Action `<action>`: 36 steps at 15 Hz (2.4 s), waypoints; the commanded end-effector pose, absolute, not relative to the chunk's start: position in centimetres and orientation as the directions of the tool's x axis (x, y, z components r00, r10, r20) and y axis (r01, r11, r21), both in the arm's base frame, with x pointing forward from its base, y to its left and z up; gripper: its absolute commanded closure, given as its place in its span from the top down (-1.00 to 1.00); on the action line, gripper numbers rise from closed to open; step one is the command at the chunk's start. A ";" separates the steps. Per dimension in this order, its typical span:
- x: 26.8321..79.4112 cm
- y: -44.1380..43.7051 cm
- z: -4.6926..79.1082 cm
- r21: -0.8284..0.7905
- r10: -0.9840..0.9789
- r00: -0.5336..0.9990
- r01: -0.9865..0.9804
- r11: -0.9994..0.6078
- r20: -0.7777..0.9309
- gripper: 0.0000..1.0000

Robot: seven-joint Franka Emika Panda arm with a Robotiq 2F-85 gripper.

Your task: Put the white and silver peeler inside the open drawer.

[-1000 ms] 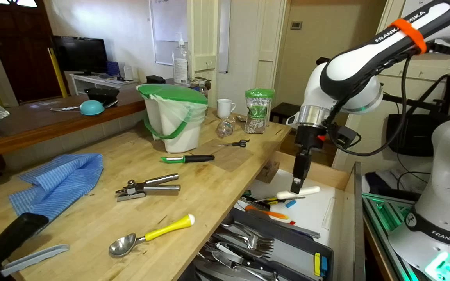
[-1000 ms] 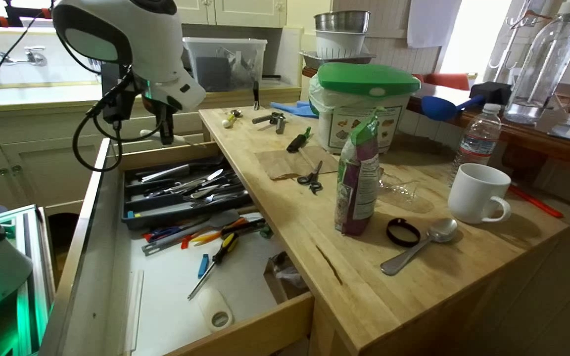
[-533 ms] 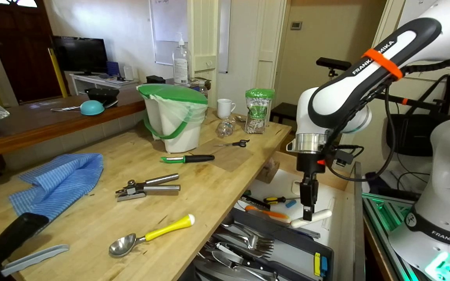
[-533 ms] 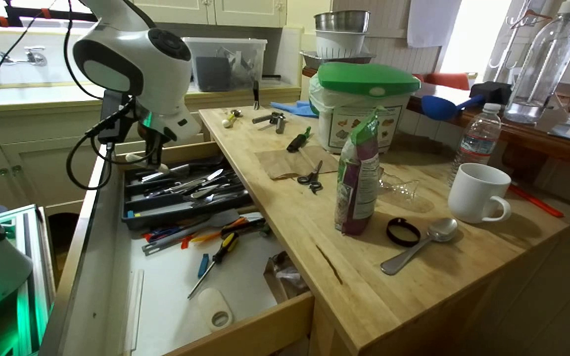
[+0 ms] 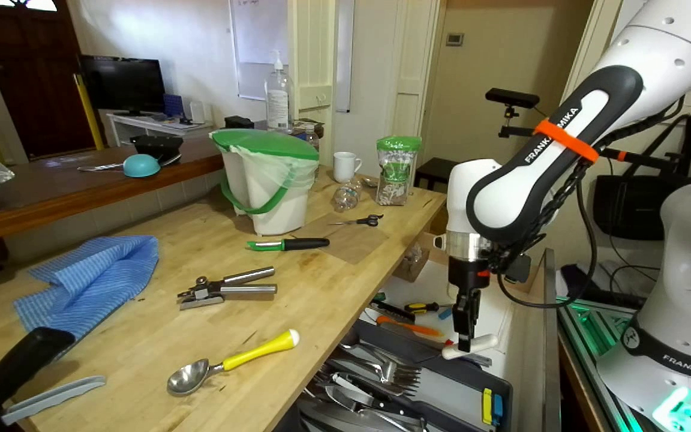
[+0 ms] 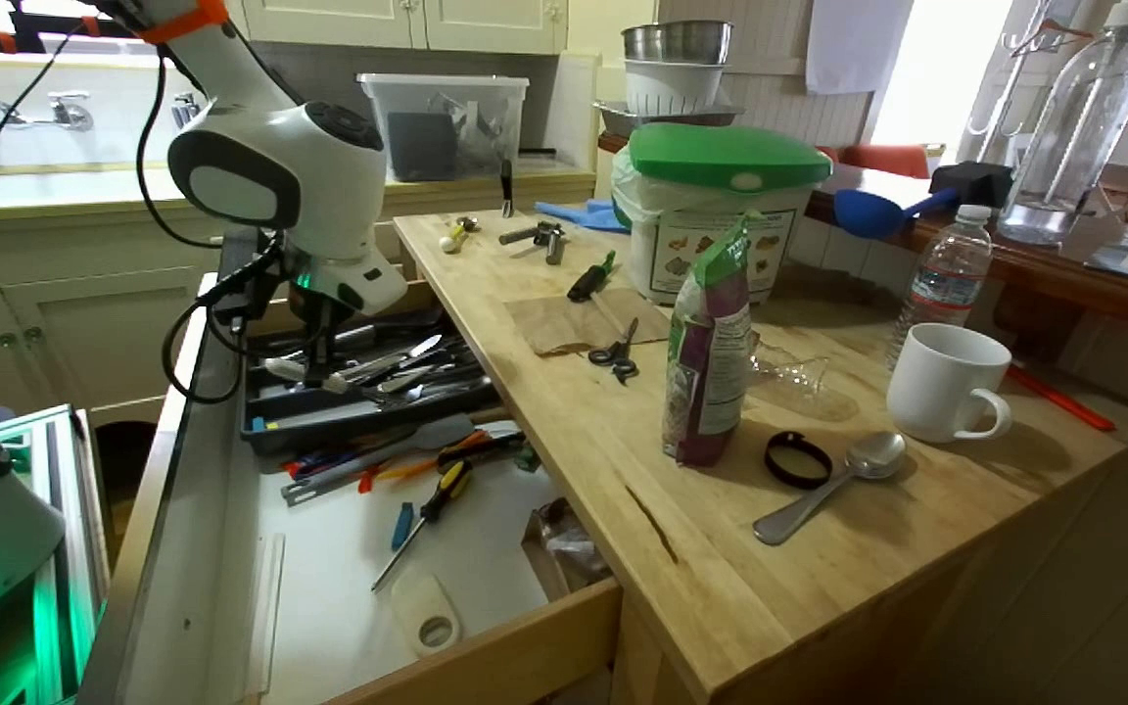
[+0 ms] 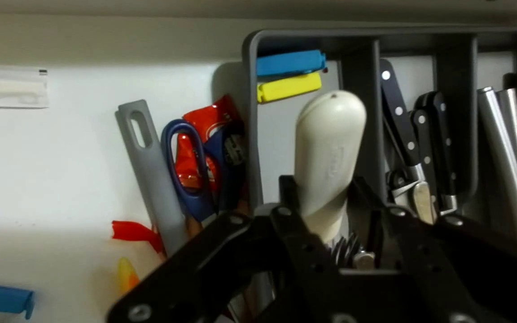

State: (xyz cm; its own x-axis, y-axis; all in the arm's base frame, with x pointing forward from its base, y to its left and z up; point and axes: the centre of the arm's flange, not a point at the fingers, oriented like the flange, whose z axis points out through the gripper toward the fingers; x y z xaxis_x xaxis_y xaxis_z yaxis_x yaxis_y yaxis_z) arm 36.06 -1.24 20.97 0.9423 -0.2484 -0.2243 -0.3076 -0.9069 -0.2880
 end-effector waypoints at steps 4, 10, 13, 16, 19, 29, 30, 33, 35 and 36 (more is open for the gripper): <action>33.0 1.5 17.5 -0.151 -0.207 0.972 -0.222 -0.963 -0.110 -0.83; 36.9 1.2 17.2 -0.176 -0.198 0.972 -0.218 -0.960 -0.124 -0.83; 37.5 2.3 16.6 -0.201 -0.195 0.971 -0.220 -0.954 -0.139 -0.83; 37.5 3.8 15.5 -0.214 -0.189 0.968 -0.222 -0.951 -0.163 -0.83; 36.7 4.5 14.4 -0.197 -0.213 0.953 -0.257 -0.946 -0.217 -0.83; 35.7 4.1 13.0 -0.140 -0.311 0.910 -0.357 -0.923 -0.272 -0.83; 35.8 4.1 13.2 -0.130 -0.317 0.909 -0.361 -0.924 -0.271 -0.83; 35.6 4.0 14.3 -0.101 -0.332 0.901 -0.371 -0.923 -0.278 -0.83; 35.7 3.8 15.5 -0.068 -0.338 0.902 -0.368 -0.927 -0.270 -0.83; 35.9 3.9 16.5 -0.081 -0.320 0.912 -0.350 -0.933 -0.256 -0.83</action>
State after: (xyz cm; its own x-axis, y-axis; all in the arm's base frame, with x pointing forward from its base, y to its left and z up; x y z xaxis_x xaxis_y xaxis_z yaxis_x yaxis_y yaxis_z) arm 35.71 3.86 13.51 0.9087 -0.3254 -0.2616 -0.3601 -0.9279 -0.0965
